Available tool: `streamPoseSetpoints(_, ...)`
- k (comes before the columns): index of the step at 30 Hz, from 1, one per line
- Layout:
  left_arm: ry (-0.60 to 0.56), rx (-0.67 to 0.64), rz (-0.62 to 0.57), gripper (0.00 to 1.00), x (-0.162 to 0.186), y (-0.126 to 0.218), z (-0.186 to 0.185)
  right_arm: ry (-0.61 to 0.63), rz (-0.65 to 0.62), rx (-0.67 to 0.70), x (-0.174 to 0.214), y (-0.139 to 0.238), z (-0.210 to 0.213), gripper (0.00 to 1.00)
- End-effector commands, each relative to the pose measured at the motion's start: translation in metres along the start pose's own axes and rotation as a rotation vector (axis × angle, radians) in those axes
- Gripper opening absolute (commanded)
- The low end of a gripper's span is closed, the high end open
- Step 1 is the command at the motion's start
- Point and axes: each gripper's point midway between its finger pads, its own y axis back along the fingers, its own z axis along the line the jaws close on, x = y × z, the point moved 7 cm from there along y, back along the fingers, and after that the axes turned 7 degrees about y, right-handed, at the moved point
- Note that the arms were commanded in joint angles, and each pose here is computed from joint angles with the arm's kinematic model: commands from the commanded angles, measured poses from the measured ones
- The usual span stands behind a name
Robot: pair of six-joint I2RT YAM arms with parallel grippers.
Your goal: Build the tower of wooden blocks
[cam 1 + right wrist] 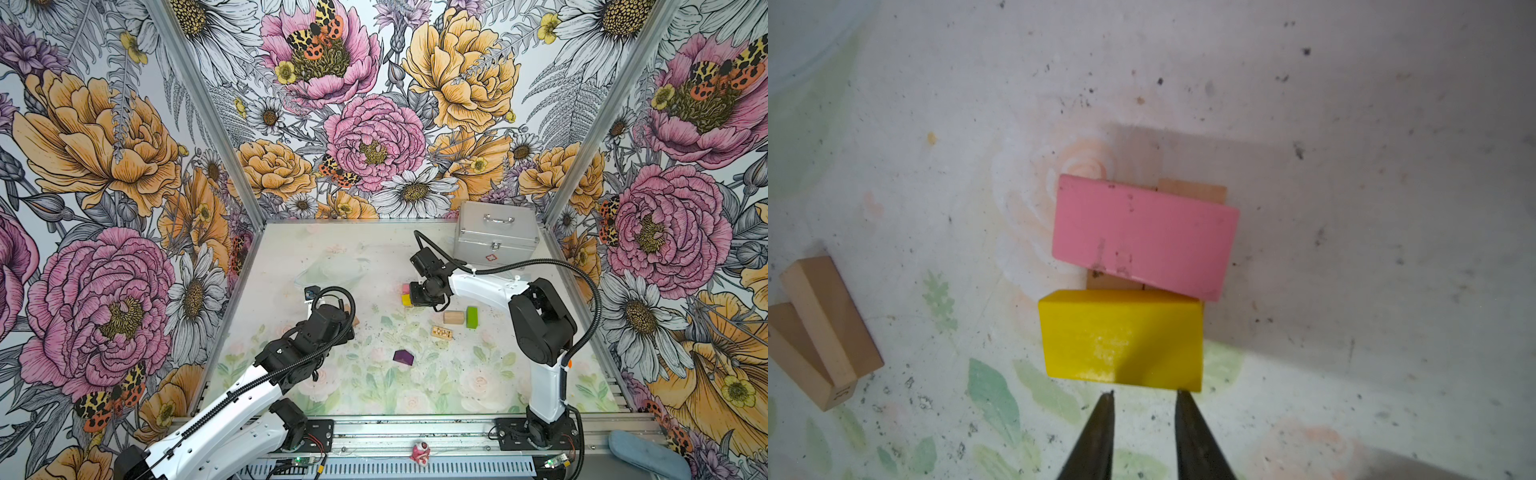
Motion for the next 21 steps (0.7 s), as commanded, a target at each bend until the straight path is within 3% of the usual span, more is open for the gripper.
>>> streamPoseSetpoints(1, 0.020, 0.033, -0.009, 0.88, -0.001, 0.004, 0.001, 0.019, -0.035, -0.020, -0.004, 0.024, 0.013, 0.33)
streamPoseSetpoints(11, 0.129, 0.059, 0.057, 0.87, 0.024, 0.014, 0.025, 0.105, -0.091, -0.064, -0.003, 0.055, 0.059, 0.39)
streamPoseSetpoints(21, 0.172, 0.152, 0.117, 0.87, 0.052, 0.024, 0.032, 0.195, -0.066, -0.059, 0.000, 0.034, 0.107, 0.39)
